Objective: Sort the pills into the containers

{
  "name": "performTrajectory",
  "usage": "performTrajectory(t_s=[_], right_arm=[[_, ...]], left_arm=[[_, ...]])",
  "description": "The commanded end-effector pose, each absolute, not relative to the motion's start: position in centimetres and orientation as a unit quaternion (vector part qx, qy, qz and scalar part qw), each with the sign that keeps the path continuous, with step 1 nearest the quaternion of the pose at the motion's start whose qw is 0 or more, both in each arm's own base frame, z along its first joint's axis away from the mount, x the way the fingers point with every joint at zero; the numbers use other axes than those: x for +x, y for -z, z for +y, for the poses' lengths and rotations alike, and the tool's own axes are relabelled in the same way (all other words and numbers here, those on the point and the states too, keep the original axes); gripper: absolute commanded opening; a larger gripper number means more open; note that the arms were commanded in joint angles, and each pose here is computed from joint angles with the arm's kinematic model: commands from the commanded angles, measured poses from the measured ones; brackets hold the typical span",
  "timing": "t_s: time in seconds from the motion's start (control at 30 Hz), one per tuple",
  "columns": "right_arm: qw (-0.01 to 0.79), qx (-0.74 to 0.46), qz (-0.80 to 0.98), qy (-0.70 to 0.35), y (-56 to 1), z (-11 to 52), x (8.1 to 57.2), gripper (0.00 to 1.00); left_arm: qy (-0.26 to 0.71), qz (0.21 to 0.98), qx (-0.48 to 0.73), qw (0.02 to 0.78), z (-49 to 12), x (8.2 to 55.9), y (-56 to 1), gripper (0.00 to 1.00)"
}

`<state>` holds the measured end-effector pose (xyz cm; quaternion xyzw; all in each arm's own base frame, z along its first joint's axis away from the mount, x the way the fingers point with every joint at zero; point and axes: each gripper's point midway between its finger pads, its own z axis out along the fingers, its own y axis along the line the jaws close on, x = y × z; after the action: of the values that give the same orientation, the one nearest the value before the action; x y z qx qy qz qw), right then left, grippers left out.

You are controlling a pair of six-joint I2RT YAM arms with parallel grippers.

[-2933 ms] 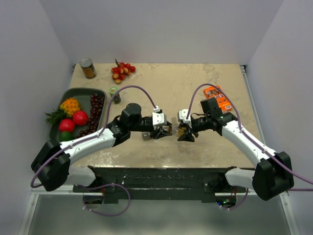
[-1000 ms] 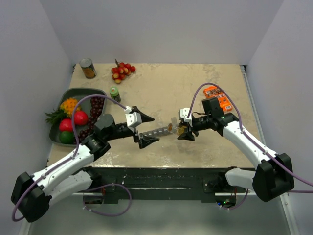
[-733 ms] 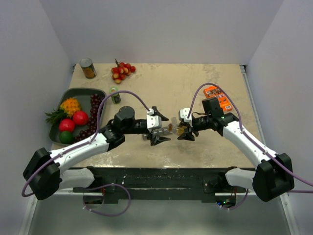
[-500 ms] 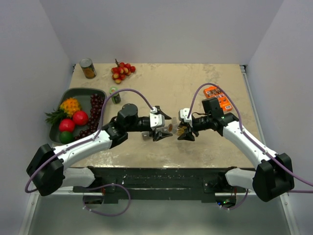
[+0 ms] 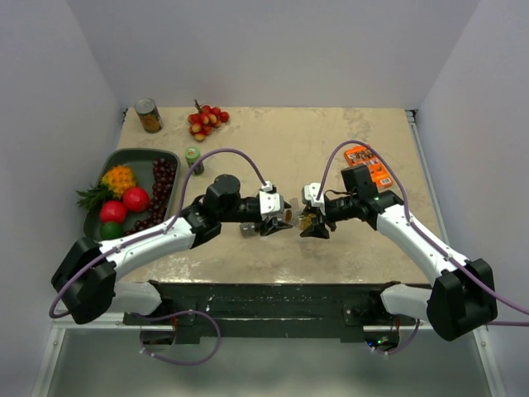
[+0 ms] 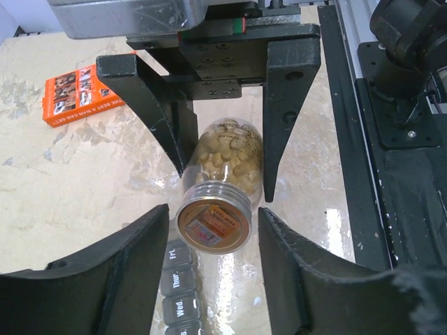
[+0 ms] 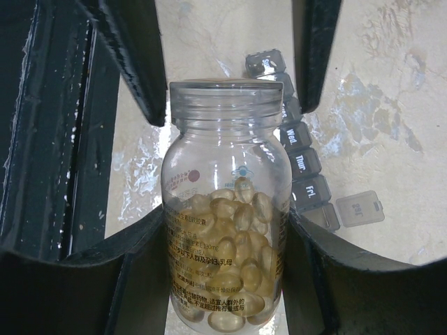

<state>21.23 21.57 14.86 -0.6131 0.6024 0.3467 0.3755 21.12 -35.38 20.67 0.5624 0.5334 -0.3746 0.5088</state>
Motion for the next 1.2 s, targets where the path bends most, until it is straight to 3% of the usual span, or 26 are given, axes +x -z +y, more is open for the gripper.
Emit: performTrajectory(t_s=[0.0, 0.13, 0.33, 0.4, 0.63, 0.73, 0.9, 1.0, 1.17], right_arm=[[0.394, -0.620, 0.577, -0.357, -16.1, 22.0, 21.0, 0.00], [0.394, -0.620, 0.578, -0.357, -16.0, 22.0, 21.0, 0.00], [0.396, -0.620, 0.579, -0.352, -16.1, 21.9, 21.2, 0.00], [0.396, -0.619, 0.581, -0.350, -16.1, 21.9, 21.3, 0.00], [0.399, -0.616, 0.586, -0.344, -16.1, 21.8, 21.5, 0.00], [0.401, -0.614, 0.588, -0.342, -16.1, 21.7, 21.7, 0.00], [0.401, -0.611, 0.592, -0.339, -16.0, 21.6, 21.9, 0.00], [0.403, -0.609, 0.594, -0.338, -16.1, 21.5, 22.1, 0.00], [0.408, -0.600, 0.602, -0.333, -16.2, 21.3, 22.5, 0.00]], left_arm=[[0.369, 0.510, 0.566, 0.532, -36.2, 21.7, -22.4, 0.55], [0.371, 0.522, 0.562, 0.524, -36.2, 21.8, -21.8, 0.41], [0.407, 0.548, 0.529, 0.504, -36.4, 21.2, -22.3, 0.06], [0.434, 0.575, 0.500, 0.481, -36.4, 20.9, -22.3, 0.00], [0.520, 0.734, 0.278, 0.338, -34.6, 21.9, -21.7, 0.00], [0.555, 0.771, 0.174, 0.259, -33.5, 22.8, -21.8, 0.00], [0.551, 0.810, 0.049, 0.194, -33.2, 23.3, -22.4, 0.00], [0.536, 0.814, 0.041, 0.220, -32.6, 24.0, -23.5, 0.00], [0.375, 0.874, 0.062, 0.302, -27.5, 26.7, -19.1, 0.00]])
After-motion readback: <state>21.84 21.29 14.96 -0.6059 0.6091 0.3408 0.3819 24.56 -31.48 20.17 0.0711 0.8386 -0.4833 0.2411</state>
